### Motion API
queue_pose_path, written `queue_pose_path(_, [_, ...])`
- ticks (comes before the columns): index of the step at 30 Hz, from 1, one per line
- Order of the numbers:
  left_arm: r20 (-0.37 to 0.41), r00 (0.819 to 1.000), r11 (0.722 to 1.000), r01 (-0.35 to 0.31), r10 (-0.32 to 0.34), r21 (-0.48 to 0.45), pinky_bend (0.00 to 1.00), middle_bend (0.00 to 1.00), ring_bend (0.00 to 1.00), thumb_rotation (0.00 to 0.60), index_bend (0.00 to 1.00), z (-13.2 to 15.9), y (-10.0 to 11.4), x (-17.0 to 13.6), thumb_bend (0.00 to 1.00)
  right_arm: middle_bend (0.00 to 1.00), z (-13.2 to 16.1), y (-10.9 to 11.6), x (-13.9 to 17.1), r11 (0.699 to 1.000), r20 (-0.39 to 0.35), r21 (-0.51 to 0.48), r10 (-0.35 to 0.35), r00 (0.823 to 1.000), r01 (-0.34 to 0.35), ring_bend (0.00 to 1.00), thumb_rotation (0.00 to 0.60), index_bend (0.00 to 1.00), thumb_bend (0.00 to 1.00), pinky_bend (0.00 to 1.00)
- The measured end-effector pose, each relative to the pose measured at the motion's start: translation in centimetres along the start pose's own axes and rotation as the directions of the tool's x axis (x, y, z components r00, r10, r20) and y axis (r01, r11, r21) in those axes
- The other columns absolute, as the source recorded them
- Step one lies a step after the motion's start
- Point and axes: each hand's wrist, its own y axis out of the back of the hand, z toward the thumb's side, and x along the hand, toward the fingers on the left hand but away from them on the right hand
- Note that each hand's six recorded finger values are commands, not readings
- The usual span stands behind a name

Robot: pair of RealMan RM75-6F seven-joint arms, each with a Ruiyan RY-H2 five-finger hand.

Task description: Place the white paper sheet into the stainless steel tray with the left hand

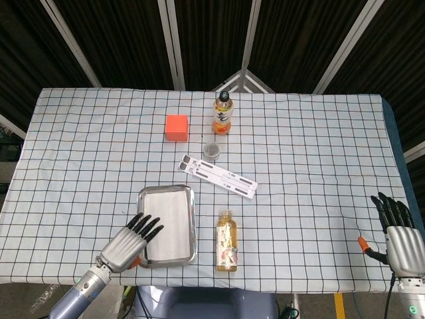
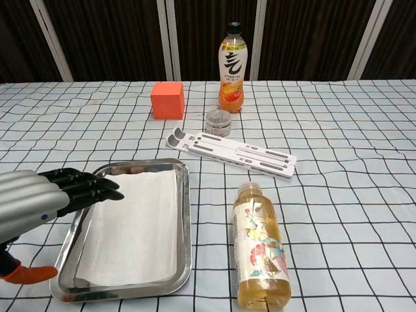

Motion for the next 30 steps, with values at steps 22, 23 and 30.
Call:
queue_pose_path(22, [-0.033, 0.972, 0.968, 0.236, -0.234, 0.079, 0.00, 0.00, 0.00, 0.600, 0.00, -2.1, -1.1, 0.4, 0.67, 0.00, 0.0, 0.0, 0.0, 1.000, 0.003, -0.001, 0.004, 1.000, -0.004, 0.00, 0.600, 0.00, 0.32, 0.00])
queue_pose_path(23, [-0.034, 0.970, 0.966, 0.245, -0.243, 0.082, 0.00, 0.00, 0.00, 0.600, 0.00, -2.1, -1.1, 0.7, 0.67, 0.00, 0.0, 0.0, 0.0, 1.000, 0.003, -0.003, 0.004, 1.000, -0.004, 0.00, 0.600, 0.00, 0.32, 0.00])
queue_pose_path(30, [-0.043, 0.955, 0.949, 0.296, -0.293, 0.105, 0.00, 0.00, 0.00, 0.600, 0.00, -1.5, -1.2, 2.3, 0.67, 0.00, 0.0, 0.0, 0.0, 1.000, -0.002, -0.006, 0.006, 1.000, -0.006, 0.00, 0.600, 0.00, 0.32, 0.00])
